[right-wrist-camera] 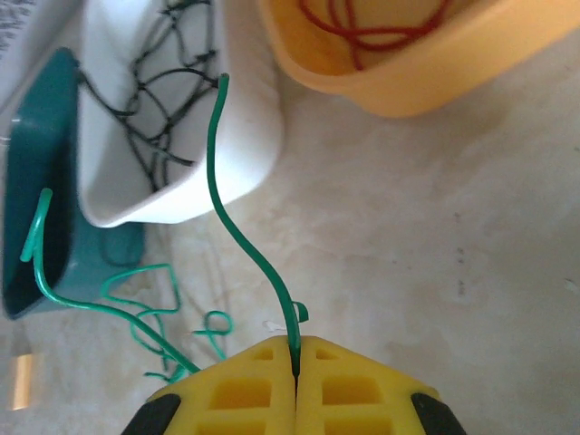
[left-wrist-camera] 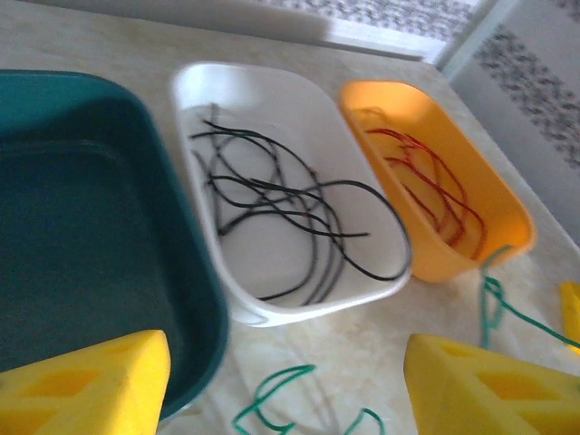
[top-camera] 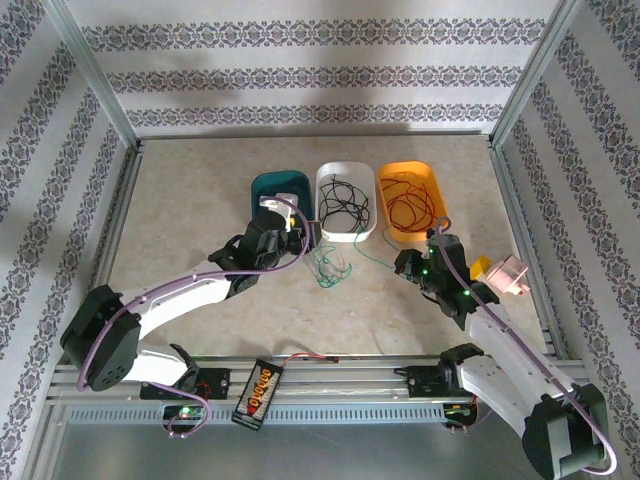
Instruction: Untangle the cables
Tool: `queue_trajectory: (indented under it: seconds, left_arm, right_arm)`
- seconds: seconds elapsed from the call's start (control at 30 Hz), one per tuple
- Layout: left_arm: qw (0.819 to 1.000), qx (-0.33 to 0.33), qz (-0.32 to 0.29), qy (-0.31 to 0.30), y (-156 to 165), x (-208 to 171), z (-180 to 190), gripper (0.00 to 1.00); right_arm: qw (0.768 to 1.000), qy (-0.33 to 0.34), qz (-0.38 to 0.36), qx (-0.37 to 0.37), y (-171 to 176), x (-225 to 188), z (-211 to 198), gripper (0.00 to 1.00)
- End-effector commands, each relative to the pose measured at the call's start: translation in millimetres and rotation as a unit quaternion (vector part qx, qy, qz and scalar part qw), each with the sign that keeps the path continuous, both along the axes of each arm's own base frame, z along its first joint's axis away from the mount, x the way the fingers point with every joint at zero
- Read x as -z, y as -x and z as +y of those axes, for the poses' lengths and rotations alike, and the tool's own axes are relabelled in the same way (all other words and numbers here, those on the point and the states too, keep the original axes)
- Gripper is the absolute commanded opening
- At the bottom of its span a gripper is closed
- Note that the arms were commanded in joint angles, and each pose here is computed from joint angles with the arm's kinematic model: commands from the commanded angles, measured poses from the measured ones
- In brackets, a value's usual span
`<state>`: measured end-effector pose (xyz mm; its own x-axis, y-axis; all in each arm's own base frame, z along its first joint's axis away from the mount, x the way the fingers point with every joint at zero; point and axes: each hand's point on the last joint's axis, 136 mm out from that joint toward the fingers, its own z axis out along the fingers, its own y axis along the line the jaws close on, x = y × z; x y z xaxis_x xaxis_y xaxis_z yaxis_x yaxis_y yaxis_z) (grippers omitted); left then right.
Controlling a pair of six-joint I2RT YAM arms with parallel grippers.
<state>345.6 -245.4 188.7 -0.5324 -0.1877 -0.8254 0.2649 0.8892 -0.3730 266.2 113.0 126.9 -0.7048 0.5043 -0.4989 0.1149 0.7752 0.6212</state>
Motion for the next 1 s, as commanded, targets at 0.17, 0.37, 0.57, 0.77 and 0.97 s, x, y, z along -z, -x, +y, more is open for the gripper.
queue_trajectory:
  seconds: [0.17, 0.37, 0.57, 0.77, 0.97]
  left_arm:
    - [0.962, -0.258, 0.032, -0.08, 16, 19, 118, 0.69]
    - [0.94, -0.325, 0.041, -0.1, 41, 19, 158, 0.69]
    - [0.936, -0.336, 0.041, -0.097, 52, 14, 172, 0.7]
    - [0.953, -0.286, 0.038, -0.097, 46, 10, 157, 0.69]
    - [0.982, -0.17, 0.026, -0.078, 32, 9, 109, 0.7]
  right_arm:
    - [0.995, 0.003, -0.073, -0.074, -37, -60, 78, 0.02]
    - [0.994, 0.009, -0.045, -0.103, -100, -52, 146, 0.01]
    - [0.989, -0.02, -0.012, -0.144, -153, -29, 213, 0.01]
    - [0.99, -0.03, 0.012, -0.139, -177, -8, 234, 0.11]
    - [0.989, -0.009, -0.024, -0.146, -158, -37, 215, 0.43]
